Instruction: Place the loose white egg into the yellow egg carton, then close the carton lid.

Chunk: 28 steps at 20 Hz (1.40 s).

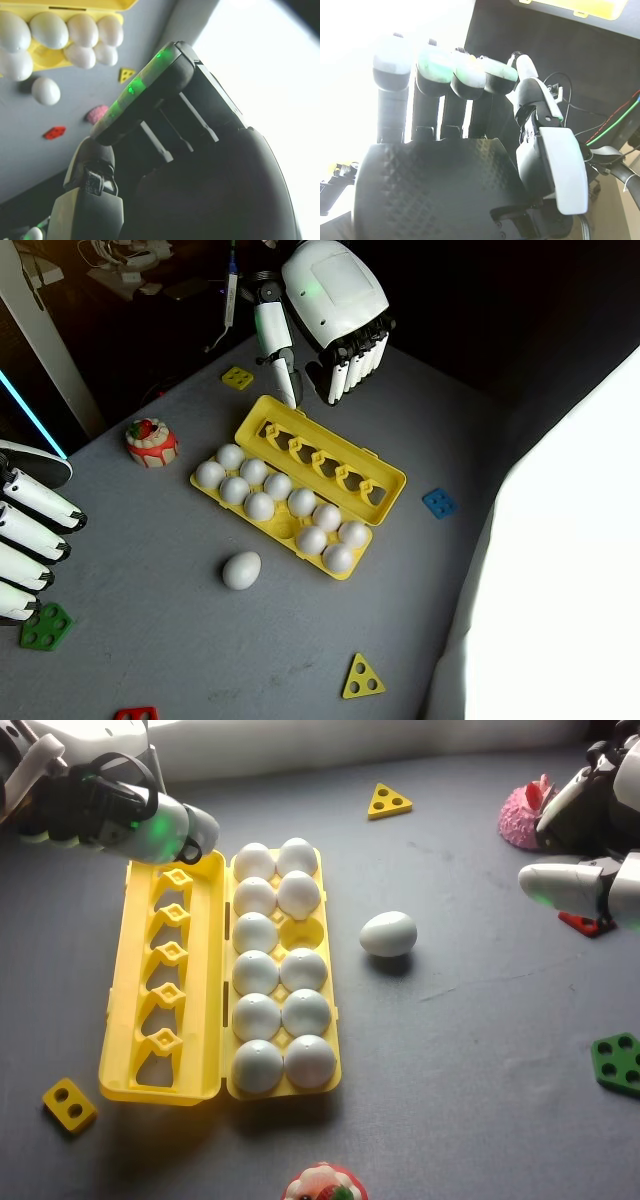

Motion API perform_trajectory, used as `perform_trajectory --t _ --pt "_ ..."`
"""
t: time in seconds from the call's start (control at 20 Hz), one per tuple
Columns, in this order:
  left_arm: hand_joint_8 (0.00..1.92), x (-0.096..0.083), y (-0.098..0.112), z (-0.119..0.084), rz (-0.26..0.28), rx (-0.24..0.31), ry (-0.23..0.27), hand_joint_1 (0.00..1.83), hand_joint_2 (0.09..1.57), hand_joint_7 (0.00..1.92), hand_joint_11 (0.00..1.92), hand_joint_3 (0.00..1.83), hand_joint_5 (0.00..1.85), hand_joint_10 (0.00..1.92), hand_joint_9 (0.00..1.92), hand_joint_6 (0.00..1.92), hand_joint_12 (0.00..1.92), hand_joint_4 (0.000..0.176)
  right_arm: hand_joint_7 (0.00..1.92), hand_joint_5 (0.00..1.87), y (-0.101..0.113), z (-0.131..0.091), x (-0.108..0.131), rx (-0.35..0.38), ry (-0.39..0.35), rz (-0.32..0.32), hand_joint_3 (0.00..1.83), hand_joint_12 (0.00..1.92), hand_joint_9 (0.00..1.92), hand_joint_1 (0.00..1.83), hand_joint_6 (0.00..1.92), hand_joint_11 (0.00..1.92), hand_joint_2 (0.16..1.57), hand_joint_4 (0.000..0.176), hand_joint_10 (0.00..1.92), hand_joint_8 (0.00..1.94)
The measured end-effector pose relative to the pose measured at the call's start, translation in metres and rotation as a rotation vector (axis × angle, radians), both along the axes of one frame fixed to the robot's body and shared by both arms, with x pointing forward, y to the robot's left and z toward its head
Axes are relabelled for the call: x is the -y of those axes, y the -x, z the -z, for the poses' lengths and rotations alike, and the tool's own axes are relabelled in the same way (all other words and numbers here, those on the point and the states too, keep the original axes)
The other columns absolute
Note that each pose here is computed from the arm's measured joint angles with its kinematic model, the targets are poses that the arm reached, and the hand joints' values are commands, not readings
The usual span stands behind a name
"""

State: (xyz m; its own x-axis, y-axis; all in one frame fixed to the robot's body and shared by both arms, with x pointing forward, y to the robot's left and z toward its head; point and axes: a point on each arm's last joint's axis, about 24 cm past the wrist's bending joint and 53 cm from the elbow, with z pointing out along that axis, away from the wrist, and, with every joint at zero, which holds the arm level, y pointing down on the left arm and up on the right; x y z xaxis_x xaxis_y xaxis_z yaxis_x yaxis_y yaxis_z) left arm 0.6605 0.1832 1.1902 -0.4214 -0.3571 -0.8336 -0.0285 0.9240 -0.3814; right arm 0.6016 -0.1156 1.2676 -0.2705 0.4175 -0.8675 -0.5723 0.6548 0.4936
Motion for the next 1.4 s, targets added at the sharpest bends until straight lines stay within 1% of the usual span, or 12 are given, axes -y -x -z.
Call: perform_trajectory --t 0.05,0.1,0.25,0.35,0.5,0.6,0.75,0.85,0.9,1.05,1.25,1.4 --pt "0.01 -0.001 -0.001 0.001 0.0 -0.001 0.002 0.14 1.27 0.04 0.0 0.26 0.0 0.02 0.02 0.0 0.03 0.0 0.1 0.08 0.0 0.001 0.0 -0.002 0.002 0.0 0.08 0.17 0.08 0.13 0.03 0.0 1.17 0.0 0.04 0.02" --pt "0.0 -0.001 -0.001 0.001 0.0 -0.001 -0.002 0.15 1.36 0.06 0.0 0.06 0.02 0.01 0.04 0.0 0.05 0.0 0.1 0.09 0.0 0.002 0.0 -0.002 0.009 0.0 0.02 0.18 0.08 0.15 0.01 0.0 1.2 0.0 0.01 0.0" --pt "0.0 0.002 -0.002 0.001 0.017 0.002 0.009 0.18 1.37 0.06 0.0 0.02 0.03 0.0 0.04 0.0 0.1 0.0 0.12 0.11 0.0 0.013 0.0 -0.03 0.053 0.002 0.0 0.21 0.09 0.16 0.01 0.0 1.2 0.0 0.01 0.0" --pt "0.0 0.003 -0.003 0.0 0.023 0.006 0.015 0.21 1.37 0.07 0.0 0.01 0.05 0.01 0.06 0.01 0.17 0.0 0.13 0.11 -0.006 0.016 0.006 -0.053 0.04 0.036 0.0 0.25 0.1 0.15 0.0 0.0 1.2 0.0 0.0 0.01" --pt "0.0 0.003 -0.001 0.007 0.017 -0.023 0.031 0.2 1.37 0.07 0.0 0.01 0.06 0.0 0.06 0.01 0.26 0.0 0.14 0.11 -0.012 0.016 0.012 -0.046 0.043 0.082 0.0 0.26 0.1 0.12 0.0 0.0 1.2 0.0 0.01 0.01" --pt "0.0 0.002 0.005 0.021 0.01 -0.073 0.044 0.2 1.37 0.08 0.0 0.0 0.08 0.01 0.07 0.01 0.33 0.0 0.14 0.1 -0.019 0.019 0.012 -0.06 0.024 0.121 0.0 0.23 0.1 0.16 0.0 0.0 1.17 0.0 0.0 0.0" --pt "0.0 0.0 0.013 0.04 -0.005 -0.131 0.045 0.17 1.38 0.08 0.0 0.01 0.09 0.0 0.07 0.01 0.38 0.0 0.16 0.1 -0.028 0.03 0.006 -0.112 0.001 0.171 0.0 0.33 0.13 0.4 0.0 0.0 1.09 0.0 0.01 0.0" --pt "0.01 0.003 0.016 0.043 0.005 -0.137 0.038 0.16 1.39 0.09 0.0 0.01 0.08 0.01 0.09 0.0 0.41 0.0 0.17 0.1 -0.039 0.041 -0.003 -0.176 -0.025 0.201 0.0 0.33 0.13 0.55 0.0 0.0 1.06 0.0 0.0 0.0" --pt "0.0 0.003 0.017 0.045 0.01 -0.14 0.035 0.17 1.38 0.08 0.0 0.0 0.06 0.0 0.08 0.0 0.38 0.0 0.19 0.11 -0.044 0.046 -0.007 -0.209 -0.043 0.213 0.0 0.32 0.14 0.72 0.01 0.0 1.05 0.0 0.01 0.01" --pt "0.01 0.0 0.02 0.052 0.011 -0.15 0.009 0.22 1.37 0.1 0.0 0.0 0.08 0.01 0.09 0.01 0.38 0.0 0.15 0.14 -0.061 0.064 -0.011 -0.288 -0.07 0.258 0.0 0.33 0.14 1.01 0.01 0.0 1.06 0.016 0.0 0.0" --pt "0.0 -0.002 0.021 0.058 0.013 -0.162 0.003 0.18 1.38 0.08 0.0 0.0 0.06 0.0 0.07 0.0 0.28 0.0 0.16 0.21 -0.069 0.07 -0.017 -0.305 -0.083 0.267 0.01 0.33 0.15 1.08 0.02 0.0 1.11 0.018 0.01 0.01" --pt "0.0 -0.003 0.018 0.057 0.016 -0.153 0.006 0.19 1.38 0.1 0.0 0.0 0.09 0.01 0.09 0.01 0.38 0.0 0.18 0.27 -0.076 0.086 -0.028 -0.392 -0.13 0.269 0.01 0.36 0.16 1.05 0.03 0.0 1.12 0.017 0.01 0.01"
